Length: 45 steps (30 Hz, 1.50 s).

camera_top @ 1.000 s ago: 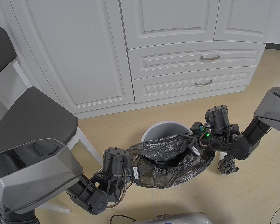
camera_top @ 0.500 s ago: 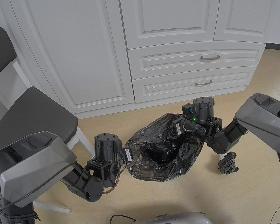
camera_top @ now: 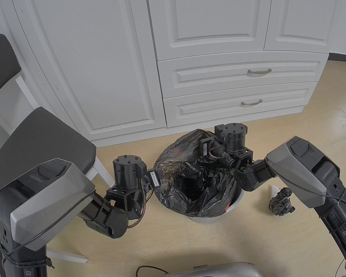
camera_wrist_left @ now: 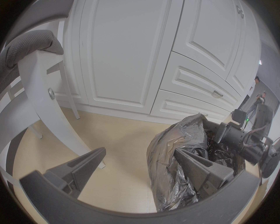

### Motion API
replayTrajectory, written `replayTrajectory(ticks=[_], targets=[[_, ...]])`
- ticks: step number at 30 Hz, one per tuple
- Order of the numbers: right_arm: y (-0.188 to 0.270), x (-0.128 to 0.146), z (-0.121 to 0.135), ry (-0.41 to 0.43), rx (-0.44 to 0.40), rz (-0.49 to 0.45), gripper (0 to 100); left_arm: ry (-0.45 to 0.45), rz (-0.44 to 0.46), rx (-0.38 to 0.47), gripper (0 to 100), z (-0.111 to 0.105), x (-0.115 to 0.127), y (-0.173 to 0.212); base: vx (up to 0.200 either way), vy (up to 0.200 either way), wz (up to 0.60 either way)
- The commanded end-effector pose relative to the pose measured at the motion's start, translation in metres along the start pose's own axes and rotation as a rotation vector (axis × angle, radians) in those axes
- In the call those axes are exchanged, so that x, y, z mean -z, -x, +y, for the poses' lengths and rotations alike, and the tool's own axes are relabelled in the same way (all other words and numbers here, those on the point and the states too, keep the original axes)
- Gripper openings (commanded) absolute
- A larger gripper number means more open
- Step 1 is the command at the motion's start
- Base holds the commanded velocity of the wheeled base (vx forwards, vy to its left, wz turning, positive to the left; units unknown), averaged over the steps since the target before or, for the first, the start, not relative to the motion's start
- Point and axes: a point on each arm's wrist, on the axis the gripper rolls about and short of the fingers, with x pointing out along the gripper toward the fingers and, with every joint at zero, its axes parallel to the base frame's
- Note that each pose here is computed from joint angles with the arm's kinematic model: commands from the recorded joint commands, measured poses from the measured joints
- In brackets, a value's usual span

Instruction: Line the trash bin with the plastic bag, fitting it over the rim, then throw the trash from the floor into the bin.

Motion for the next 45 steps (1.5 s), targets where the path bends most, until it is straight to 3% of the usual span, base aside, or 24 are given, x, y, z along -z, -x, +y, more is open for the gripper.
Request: replayTrajectory(ticks=[1, 7, 11, 14, 17, 18, 20, 21, 23, 38, 45], targets=[[-0.012, 0.035, 0.001, -0.032, 0.023, -0.02, 100, 0.009, -0.022, 0.002, 100, 0.0, -0.003, -0.003, 0.0, 0.0, 0.0], [0.01, 0.001, -0.01, -0.03, 0.017, -0.005, 100, 0.004, -0.018, 0.009, 100, -0.002, -0.002, 0.001, 0.0, 0.0, 0.0], [0.045, -0.042, -0.028, -0.02, -0.057, 0.049, 100, -0.002, -0.023, 0.024, 100, -0.007, -0.006, 0.006, 0.0, 0.0, 0.0], [0.063, -0.065, -0.042, -0.013, -0.049, 0.07, 100, -0.006, -0.02, 0.036, 100, -0.012, -0.007, 0.009, 0.0, 0.0, 0.0], [0.079, -0.076, -0.054, 0.015, -0.038, 0.15, 100, -0.011, -0.016, 0.042, 100, -0.014, -0.006, 0.01, 0.0, 0.0, 0.0], [0.094, -0.084, -0.062, 0.045, -0.044, 0.246, 100, -0.013, -0.012, 0.05, 100, -0.017, -0.003, 0.011, 0.0, 0.0, 0.0], [0.098, -0.085, -0.063, 0.051, -0.047, 0.276, 100, -0.013, -0.011, 0.051, 100, -0.018, -0.003, 0.011, 0.0, 0.0, 0.0], [0.107, -0.087, -0.071, 0.061, -0.061, 0.351, 100, -0.018, -0.002, 0.053, 100, -0.018, 0.0, 0.013, 0.0, 0.0, 0.0], [0.109, -0.086, -0.077, 0.066, -0.067, 0.371, 100, -0.023, 0.006, 0.053, 100, -0.018, 0.003, 0.015, 0.0, 0.0, 0.0], [0.083, -0.045, -0.09, 0.066, -0.038, 0.44, 100, -0.095, 0.06, 0.069, 100, -0.031, 0.011, -0.001, 0.0, 0.0, 0.0], [0.073, -0.031, -0.098, 0.064, -0.023, 0.454, 100, -0.115, 0.16, 0.148, 100, -0.031, 0.01, -0.006, 0.0, 0.0, 0.0]])
